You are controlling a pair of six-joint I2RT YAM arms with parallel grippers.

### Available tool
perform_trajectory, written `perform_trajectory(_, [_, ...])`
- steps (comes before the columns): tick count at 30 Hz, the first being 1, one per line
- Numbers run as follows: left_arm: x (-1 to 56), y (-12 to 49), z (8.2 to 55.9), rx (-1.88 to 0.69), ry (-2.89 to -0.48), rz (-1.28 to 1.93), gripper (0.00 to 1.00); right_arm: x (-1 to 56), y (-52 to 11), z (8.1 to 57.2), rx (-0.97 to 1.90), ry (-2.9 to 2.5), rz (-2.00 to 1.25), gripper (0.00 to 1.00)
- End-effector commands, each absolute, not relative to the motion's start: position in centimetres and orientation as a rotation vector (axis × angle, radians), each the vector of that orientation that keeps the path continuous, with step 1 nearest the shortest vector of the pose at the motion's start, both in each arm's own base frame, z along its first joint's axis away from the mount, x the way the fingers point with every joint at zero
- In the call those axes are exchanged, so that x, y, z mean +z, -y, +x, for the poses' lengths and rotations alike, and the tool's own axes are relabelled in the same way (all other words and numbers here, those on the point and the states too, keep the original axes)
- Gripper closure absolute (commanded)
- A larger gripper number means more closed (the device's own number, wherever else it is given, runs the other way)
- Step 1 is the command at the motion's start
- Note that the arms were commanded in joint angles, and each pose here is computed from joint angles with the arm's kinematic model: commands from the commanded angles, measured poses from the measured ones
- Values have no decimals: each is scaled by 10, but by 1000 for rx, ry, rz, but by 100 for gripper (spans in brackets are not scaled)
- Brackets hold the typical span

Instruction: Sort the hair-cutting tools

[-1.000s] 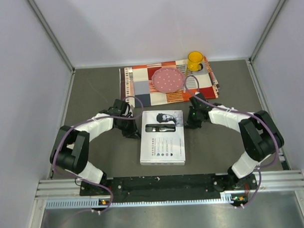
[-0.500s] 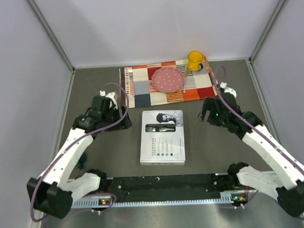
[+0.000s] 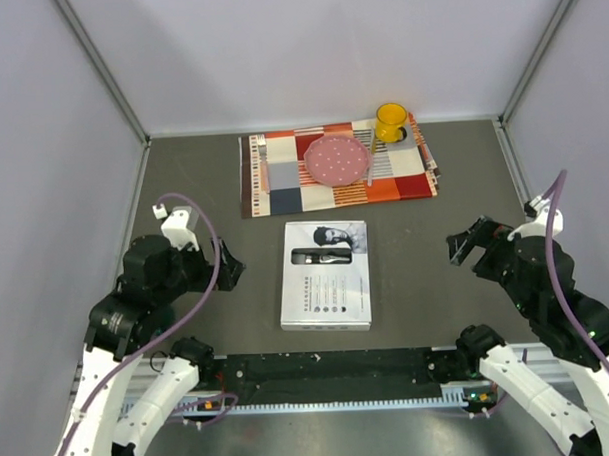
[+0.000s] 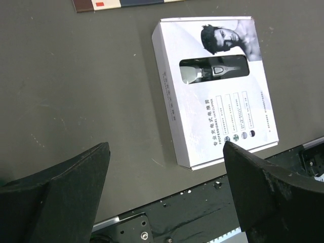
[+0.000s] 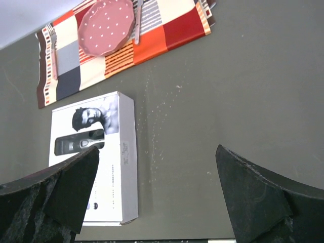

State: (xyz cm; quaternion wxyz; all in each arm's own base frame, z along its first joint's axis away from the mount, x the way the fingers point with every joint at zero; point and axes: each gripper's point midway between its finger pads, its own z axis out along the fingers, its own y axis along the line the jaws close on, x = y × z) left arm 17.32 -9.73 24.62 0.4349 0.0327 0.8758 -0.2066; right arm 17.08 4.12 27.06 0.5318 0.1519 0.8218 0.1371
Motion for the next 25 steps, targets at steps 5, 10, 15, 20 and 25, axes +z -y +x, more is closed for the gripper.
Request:
perform_trajectory(5, [267, 86, 157, -496, -2134, 51, 1, 302, -23, 161, 273, -1908, 388, 1])
perform_trajectory(10, [274, 84, 155, -494, -2124, 38, 1, 316, -22, 157, 304, -1882, 401, 1])
perform_trajectory(15, [277, 84, 155, -493, -2128, 29, 1, 311, -16, 154, 283, -1870, 425, 1])
perform_trajectory(20, [283, 84, 153, -503, -2108, 46, 1, 307, -13, 151, 283, -1868, 443, 1])
perform_trajectory(25, [275, 83, 154, -487, -2149, 34, 1, 307, -11, 148, 283, -1864, 455, 1])
